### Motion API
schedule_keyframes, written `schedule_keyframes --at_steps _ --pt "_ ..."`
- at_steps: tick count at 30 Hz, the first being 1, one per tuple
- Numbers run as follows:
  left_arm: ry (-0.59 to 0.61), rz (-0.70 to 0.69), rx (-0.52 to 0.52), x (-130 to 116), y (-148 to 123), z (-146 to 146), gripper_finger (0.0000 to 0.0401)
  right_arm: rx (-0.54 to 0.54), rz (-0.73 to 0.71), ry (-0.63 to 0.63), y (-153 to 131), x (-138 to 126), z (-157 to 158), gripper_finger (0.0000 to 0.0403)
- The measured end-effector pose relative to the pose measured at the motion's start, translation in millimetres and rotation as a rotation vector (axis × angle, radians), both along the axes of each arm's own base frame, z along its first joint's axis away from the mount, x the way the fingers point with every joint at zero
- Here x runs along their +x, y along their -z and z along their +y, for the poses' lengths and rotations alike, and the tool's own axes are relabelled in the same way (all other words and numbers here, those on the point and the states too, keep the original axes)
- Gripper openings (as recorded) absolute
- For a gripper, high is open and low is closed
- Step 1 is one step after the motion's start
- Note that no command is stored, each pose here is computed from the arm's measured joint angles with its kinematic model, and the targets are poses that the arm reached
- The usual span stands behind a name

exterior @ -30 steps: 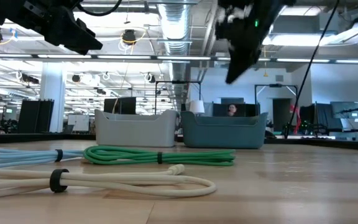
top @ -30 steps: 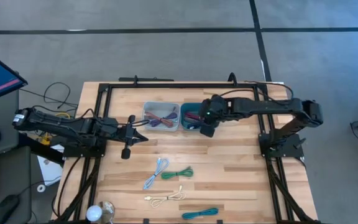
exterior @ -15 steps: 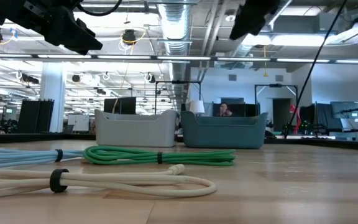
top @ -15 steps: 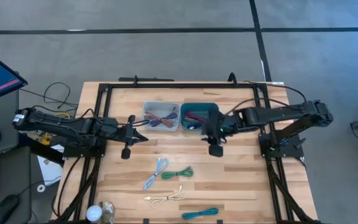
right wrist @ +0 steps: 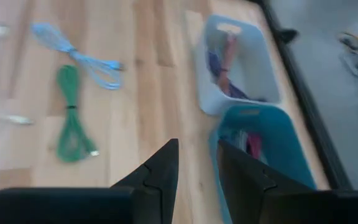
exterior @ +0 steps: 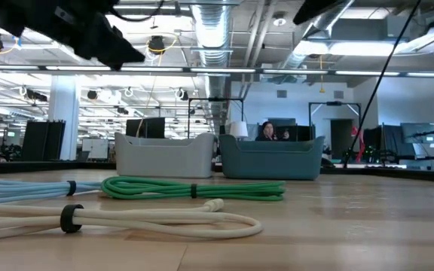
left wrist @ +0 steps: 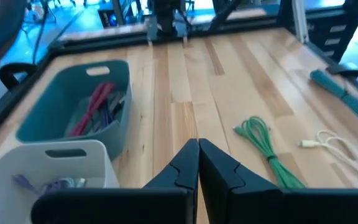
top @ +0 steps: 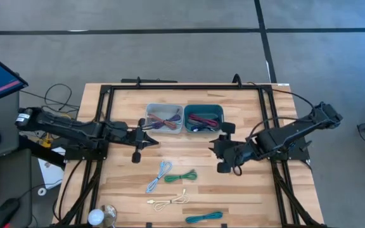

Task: Pick & Place USB Port
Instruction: Put the green charger cable into the white bin

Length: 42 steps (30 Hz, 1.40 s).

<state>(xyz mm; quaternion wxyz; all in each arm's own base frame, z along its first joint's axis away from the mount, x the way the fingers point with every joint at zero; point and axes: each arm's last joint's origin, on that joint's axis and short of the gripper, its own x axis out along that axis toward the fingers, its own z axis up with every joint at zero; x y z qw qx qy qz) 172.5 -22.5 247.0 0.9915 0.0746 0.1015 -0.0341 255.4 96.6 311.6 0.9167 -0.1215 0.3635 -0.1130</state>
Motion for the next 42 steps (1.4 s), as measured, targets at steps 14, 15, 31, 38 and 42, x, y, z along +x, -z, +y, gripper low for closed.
schedule_keyframes --at_steps 14,15,31,38,42 --pt "0.01 0.056 0.002 45 31 -7 0.0102 -0.217 -0.05 0.347 40 -52 12 0.009" --pt "0.01 0.054 0.002 46 32 -7 0.0106 -0.227 -0.071 0.352 43 -58 14 0.0085" --pt "-0.008 -0.051 -0.047 51 23 -4 0.0116 -0.16 -0.3 0.336 36 -124 -22 0.0016" --pt "-0.07 -0.059 -0.088 52 22 7 0.0116 -0.145 -0.358 0.301 39 -139 -39 0.0013" --pt "-0.074 -0.072 -0.092 52 21 9 0.0117 -0.156 -0.398 0.25 42 -143 -44 0.0013"
